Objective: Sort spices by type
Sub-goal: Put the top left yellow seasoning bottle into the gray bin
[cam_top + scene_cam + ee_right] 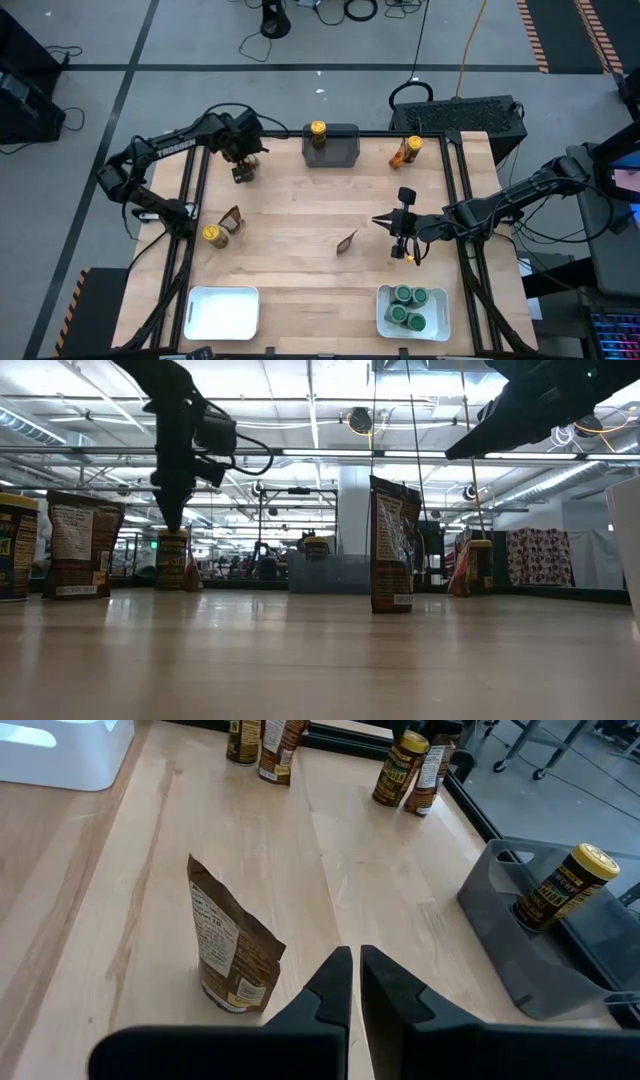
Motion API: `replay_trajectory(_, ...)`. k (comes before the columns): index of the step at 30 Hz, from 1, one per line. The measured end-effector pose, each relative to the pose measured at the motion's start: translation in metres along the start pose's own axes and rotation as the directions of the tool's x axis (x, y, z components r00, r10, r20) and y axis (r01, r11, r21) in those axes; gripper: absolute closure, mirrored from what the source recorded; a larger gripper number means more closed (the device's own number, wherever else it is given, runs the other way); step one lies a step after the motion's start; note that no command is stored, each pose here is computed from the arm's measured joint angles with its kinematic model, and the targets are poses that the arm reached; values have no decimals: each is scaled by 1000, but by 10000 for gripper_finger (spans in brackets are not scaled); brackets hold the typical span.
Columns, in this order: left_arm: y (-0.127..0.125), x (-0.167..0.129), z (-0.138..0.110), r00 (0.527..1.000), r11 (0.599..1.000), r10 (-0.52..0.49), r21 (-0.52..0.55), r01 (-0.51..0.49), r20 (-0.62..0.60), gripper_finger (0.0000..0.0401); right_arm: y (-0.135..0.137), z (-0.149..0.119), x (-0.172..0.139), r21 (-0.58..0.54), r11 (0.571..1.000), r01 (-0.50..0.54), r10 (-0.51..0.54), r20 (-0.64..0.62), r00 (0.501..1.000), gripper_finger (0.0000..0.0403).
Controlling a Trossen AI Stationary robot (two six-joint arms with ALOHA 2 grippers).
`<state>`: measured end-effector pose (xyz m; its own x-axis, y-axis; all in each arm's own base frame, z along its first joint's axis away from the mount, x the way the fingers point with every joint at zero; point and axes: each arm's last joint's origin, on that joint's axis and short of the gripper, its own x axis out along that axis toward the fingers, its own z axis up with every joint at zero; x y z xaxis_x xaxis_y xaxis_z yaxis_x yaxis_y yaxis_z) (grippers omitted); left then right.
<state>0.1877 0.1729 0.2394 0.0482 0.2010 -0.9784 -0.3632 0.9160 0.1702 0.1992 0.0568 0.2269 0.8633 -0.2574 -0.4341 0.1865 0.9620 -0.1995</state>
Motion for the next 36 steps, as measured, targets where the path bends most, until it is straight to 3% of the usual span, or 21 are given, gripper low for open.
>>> replay_trajectory(13, 4, 5, 3, 999, 1000, 13, 9, -14, 51, 114, 0, 0, 0, 22, 1000, 0, 0, 0, 1000, 397)
replay_trajectory(25, 14, 7, -4, 999, 996, -25, -90, 28, 39, 114, 0, 0, 0, 28, 1000, 0, 0, 1, 1000, 397)
replay_trajectory(36, 4, 32, -15, 998, 994, -63, -88, 64, 12, 114, 0, 0, 0, 29, 1000, 0, 0, 1, 1000, 397)
